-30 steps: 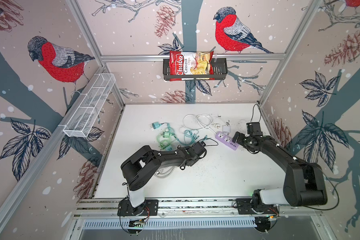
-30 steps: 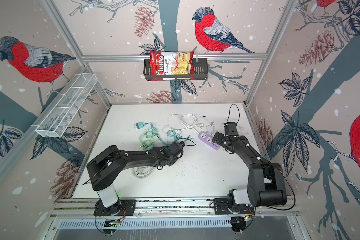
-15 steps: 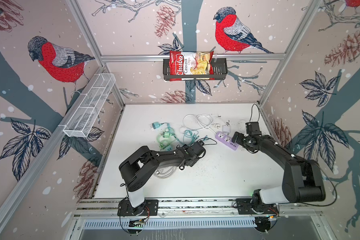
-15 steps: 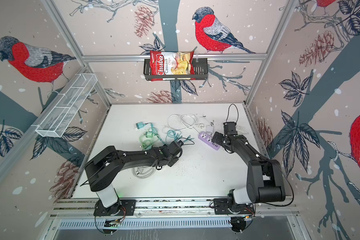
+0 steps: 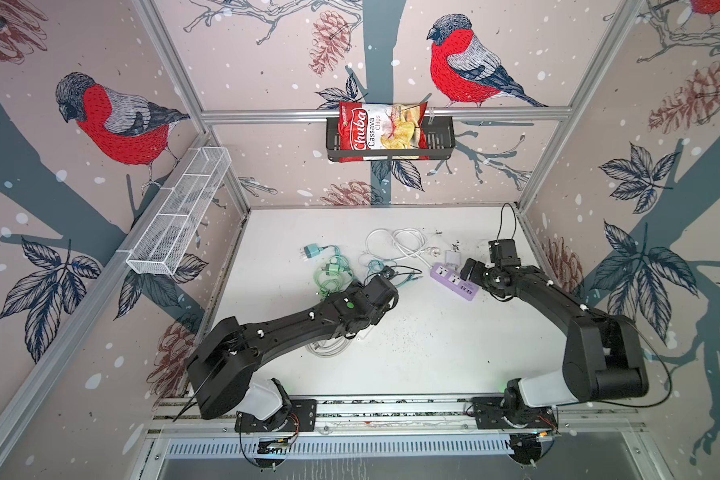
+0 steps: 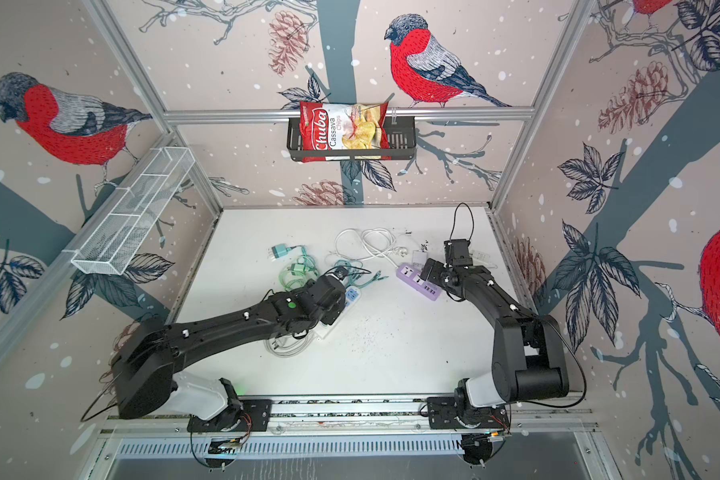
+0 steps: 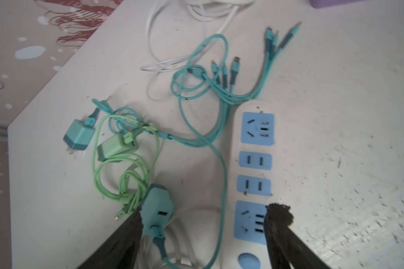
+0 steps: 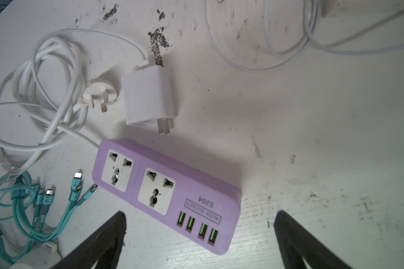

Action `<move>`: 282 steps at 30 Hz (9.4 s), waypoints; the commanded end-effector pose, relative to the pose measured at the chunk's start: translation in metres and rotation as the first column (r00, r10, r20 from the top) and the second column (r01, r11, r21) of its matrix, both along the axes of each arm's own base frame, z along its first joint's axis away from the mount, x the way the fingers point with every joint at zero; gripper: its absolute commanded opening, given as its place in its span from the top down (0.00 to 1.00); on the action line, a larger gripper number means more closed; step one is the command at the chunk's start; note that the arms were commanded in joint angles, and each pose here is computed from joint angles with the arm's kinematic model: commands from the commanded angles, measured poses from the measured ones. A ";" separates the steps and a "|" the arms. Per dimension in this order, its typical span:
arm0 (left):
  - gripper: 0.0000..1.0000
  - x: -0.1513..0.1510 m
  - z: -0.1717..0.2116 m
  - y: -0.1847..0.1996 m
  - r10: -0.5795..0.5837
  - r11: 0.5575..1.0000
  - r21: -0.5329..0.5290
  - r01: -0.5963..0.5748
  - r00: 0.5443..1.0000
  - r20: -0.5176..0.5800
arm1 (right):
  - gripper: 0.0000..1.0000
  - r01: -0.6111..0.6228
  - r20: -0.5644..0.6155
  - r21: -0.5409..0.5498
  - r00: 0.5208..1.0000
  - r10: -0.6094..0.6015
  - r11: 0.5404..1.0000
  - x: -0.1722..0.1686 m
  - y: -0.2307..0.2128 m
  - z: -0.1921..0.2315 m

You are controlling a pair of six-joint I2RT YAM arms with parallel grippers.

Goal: Insert the plug

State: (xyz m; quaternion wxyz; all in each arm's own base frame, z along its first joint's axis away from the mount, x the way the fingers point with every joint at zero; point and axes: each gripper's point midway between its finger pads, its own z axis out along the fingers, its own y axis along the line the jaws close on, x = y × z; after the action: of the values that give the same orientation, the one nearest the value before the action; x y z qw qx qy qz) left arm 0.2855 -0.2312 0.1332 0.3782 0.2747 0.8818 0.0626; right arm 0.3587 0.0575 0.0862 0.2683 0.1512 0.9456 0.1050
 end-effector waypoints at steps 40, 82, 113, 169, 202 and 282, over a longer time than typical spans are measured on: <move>0.30 0.050 -0.076 0.084 0.436 0.675 -0.359 -0.645 0.741 -0.511 | 0.00 -0.232 -0.013 -0.058 0.973 0.231 0.971 0.000 0.087 0.007; 0.44 0.041 -0.112 0.075 0.382 0.685 -0.354 -0.637 0.728 -0.570 | 0.05 -0.347 -0.169 -0.011 0.925 0.340 0.938 -0.032 0.268 -0.051; 0.55 0.043 -0.115 0.054 0.287 0.715 -0.415 -0.563 0.777 -0.561 | 0.11 -0.119 -0.262 -0.055 0.960 0.101 0.991 -0.141 0.157 -0.069; 0.61 0.020 -0.068 -0.134 0.207 0.101 -0.746 -0.659 0.747 -0.632 | 0.02 -0.175 0.132 0.131 0.979 0.158 0.976 -0.083 0.108 0.018; 0.29 0.015 -0.003 -0.069 0.321 0.523 -0.770 -0.365 0.921 -0.218 | 0.20 -0.373 0.212 -0.064 0.901 0.378 0.925 -0.102 0.146 0.007; 0.21 -0.027 0.038 -0.095 -0.554 0.768 0.161 0.620 0.515 0.654 | 0.70 -0.700 0.008 0.261 0.689 0.724 0.664 -0.128 0.191 0.049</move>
State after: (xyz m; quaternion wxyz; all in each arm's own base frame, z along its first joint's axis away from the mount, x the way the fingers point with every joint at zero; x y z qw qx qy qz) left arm 0.2605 -0.3176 0.1449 0.6259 0.4663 0.6223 -0.0596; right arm 0.2409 0.2441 0.1326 0.1588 -0.1737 0.9249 0.2987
